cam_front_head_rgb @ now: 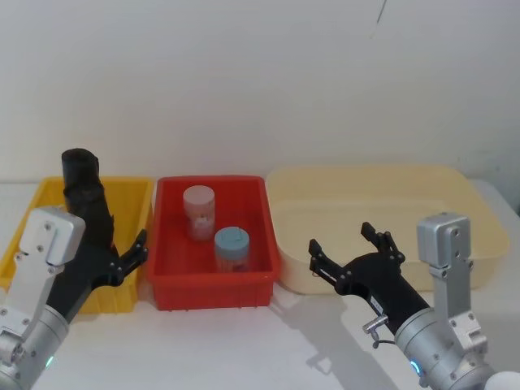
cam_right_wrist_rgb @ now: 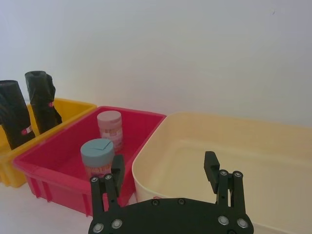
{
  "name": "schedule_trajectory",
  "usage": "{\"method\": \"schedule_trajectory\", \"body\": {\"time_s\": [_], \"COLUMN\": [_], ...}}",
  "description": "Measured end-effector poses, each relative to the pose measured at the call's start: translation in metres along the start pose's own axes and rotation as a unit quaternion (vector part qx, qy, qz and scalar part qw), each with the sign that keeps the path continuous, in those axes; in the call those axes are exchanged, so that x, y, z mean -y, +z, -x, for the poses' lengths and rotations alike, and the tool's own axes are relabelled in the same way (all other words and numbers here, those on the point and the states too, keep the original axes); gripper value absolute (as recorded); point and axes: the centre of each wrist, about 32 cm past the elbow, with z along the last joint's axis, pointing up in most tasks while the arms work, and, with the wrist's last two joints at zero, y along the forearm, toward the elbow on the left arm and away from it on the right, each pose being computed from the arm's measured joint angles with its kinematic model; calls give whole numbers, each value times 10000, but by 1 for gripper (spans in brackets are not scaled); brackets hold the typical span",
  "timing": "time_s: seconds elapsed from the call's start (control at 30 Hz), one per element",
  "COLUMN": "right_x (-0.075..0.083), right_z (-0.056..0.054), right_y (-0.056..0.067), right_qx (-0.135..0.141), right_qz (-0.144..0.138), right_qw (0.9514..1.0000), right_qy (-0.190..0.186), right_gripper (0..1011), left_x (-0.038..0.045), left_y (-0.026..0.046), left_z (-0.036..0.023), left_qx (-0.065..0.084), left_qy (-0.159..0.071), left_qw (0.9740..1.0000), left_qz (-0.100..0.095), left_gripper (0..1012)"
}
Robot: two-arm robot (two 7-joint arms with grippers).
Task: Pick up the garbage bag with the one hand and transfer it to the other hand.
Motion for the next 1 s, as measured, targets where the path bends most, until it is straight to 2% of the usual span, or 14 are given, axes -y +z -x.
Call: {"method": "schedule_trajectory", "body": {"time_s": [1.0], "right_x": [0], "right_z": [0], "right_y": [0], "right_qx": [0], "right_qz": [0], "right_qw": [10000], "right_qy": [0], "right_gripper": [1001], "left_x": [0], "left_y": [0], "left_z": [0], "left_qx": [0], "left_qy": [0], "left_qw": [10000], "left_qz": [0], "left_gripper": [1000]}}
